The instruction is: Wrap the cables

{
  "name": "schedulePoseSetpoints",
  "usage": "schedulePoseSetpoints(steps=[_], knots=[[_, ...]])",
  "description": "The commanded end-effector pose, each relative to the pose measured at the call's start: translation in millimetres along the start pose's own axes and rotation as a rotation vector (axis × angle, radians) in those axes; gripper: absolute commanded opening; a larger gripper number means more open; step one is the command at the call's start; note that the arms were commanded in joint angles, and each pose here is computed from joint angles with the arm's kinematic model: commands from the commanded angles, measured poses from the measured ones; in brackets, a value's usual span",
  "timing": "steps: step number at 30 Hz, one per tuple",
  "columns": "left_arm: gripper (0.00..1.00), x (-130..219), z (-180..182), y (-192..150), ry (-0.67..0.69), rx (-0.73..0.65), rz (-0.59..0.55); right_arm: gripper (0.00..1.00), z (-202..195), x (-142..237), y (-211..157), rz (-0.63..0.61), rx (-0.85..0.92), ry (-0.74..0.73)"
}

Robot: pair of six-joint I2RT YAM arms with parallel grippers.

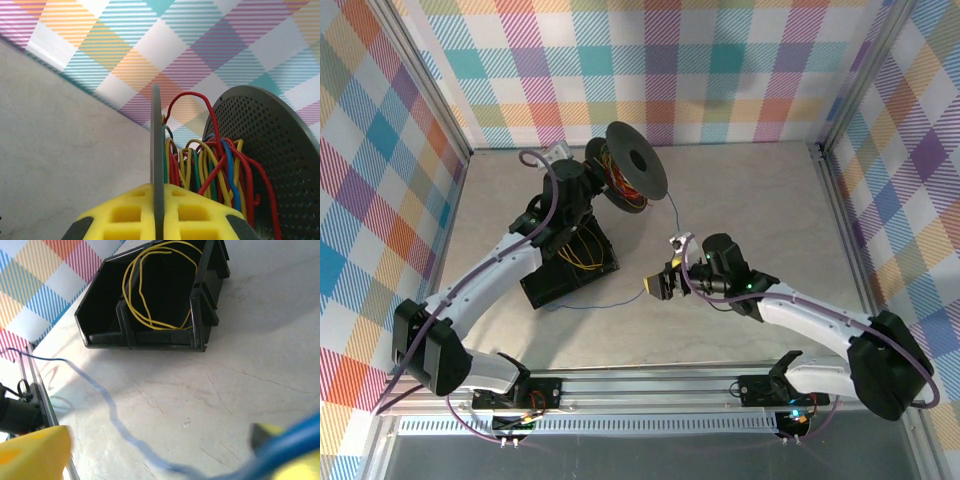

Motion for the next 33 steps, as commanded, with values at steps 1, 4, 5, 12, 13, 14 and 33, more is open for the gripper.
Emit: schedulePoseSetpoints(steps=[1, 4, 5, 12, 13, 14, 33], knots=[[0.0, 35, -37, 57, -0.183, 0.148, -0.172, 0.99, 6, 10, 2, -0.096, 0.009, 0.053], [0.0, 39, -43, 63, -0.198, 0.165, -0.176, 0.99, 5, 15, -2, -0.14, 0.011, 0.071], [0.0, 39, -44, 64, -0.201, 0.166, -0.175, 0.99, 6, 16, -2, -0.151, 0.012, 0.078], [0.0, 37, -48, 68, -0.188, 0.172, -0.191, 0.99, 4, 34, -2, -0.23, 0.001, -0.006], [0.0, 36, -48, 68, -0.181, 0.167, -0.19, 0.99, 5, 39, -2, -0.229, 0.008, -0.02], [0.0, 35, -48, 68, -0.179, 0.162, -0.188, 0.99, 8, 43, -3, -0.222, 0.023, -0.014], [0.0, 20, -46, 59, -0.113, 0.145, -0.14, 0.92, 101, 65, -14, -0.105, 0.61, 0.132]])
Point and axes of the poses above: each hand's point on the last joint's axis, 136 mm out from that joint toward the fingers, its own x axis back along the fingers, its own z axis along the line the jaws close on, y = z × x, the point moved 9 cm from there along x, back along the fingers, and after that the axes turned 7 degrees about -x, right-handed, at the moved point
